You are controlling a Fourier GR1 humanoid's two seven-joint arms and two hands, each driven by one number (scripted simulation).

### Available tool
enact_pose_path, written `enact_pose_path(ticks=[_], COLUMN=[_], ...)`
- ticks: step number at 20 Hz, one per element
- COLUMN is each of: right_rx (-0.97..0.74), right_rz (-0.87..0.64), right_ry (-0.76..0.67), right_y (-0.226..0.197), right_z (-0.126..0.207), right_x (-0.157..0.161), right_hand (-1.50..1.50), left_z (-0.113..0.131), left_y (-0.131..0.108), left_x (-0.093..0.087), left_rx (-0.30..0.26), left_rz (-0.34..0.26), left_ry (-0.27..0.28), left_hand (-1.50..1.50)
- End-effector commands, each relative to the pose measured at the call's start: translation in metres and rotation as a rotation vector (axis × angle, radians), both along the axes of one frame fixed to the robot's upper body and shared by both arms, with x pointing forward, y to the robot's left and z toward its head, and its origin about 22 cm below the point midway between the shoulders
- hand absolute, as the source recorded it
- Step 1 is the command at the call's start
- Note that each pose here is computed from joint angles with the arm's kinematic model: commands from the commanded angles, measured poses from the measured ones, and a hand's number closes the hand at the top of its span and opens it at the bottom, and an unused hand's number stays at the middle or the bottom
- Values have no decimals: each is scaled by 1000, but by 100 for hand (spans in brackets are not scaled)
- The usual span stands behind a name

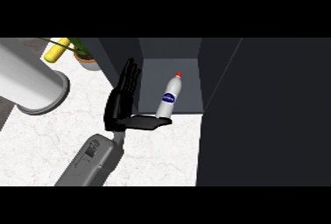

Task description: Pick up the bottled water, place it into the cabinet and close the cabinet

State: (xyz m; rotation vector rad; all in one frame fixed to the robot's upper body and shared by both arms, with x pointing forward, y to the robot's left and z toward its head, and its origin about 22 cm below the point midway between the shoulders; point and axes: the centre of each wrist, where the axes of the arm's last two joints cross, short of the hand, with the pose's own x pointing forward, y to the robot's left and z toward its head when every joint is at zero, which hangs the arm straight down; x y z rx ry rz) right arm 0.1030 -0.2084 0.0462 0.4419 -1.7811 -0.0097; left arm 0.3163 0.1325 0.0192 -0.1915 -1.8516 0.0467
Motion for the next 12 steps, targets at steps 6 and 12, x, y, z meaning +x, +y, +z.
enact_pose_path(ticks=[6, 12], right_rx=[-1, 7], right_rz=[9, 10], right_ry=[19, 2], right_y=[7, 17], right_z=[3, 19], right_x=[-1, -2], right_hand=[-150, -150], left_z=[54, 37], left_y=[10, 30], left_x=[-40, -103], left_rx=[-105, -122], left_rz=[-5, -54], left_ry=[-72, -117], left_hand=[-150, -150])
